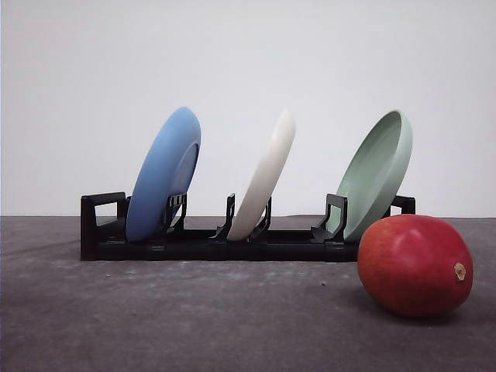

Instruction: Place pomegranate in white plate

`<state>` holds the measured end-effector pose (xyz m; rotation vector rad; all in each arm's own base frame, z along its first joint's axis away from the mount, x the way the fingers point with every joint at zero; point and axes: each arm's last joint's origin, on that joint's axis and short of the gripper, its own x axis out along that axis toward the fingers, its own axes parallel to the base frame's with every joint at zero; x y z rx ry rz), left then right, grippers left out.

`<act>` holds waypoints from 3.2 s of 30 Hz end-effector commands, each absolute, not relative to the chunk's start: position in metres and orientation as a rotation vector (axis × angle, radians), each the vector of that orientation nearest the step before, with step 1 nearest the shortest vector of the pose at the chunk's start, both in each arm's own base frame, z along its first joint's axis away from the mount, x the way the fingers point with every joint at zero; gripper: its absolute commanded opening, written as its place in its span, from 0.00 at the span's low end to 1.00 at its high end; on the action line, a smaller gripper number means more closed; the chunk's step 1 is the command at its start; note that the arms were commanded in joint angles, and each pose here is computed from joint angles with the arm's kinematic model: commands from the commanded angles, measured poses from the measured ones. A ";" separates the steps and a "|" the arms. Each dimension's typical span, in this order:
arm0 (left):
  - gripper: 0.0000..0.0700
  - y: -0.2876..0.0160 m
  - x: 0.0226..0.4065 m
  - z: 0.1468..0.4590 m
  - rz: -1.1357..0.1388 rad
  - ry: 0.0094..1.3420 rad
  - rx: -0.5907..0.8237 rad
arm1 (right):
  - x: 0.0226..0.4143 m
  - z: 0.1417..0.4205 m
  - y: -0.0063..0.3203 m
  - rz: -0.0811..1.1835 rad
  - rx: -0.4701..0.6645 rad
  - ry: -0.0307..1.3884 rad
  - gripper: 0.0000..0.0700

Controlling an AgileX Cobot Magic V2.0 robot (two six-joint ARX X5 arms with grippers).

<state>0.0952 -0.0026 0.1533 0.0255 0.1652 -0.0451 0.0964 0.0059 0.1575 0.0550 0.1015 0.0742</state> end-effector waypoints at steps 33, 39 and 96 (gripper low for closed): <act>0.00 -0.005 0.073 0.265 -0.109 0.287 -0.356 | 0.074 0.249 0.010 0.212 0.410 0.221 0.01; 0.00 -0.009 0.084 0.278 -0.220 0.498 -0.275 | 0.085 0.254 0.013 0.293 0.276 0.370 0.01; 0.55 -0.160 0.191 0.272 -0.800 0.242 0.248 | 0.106 0.251 0.038 0.586 0.055 0.417 0.48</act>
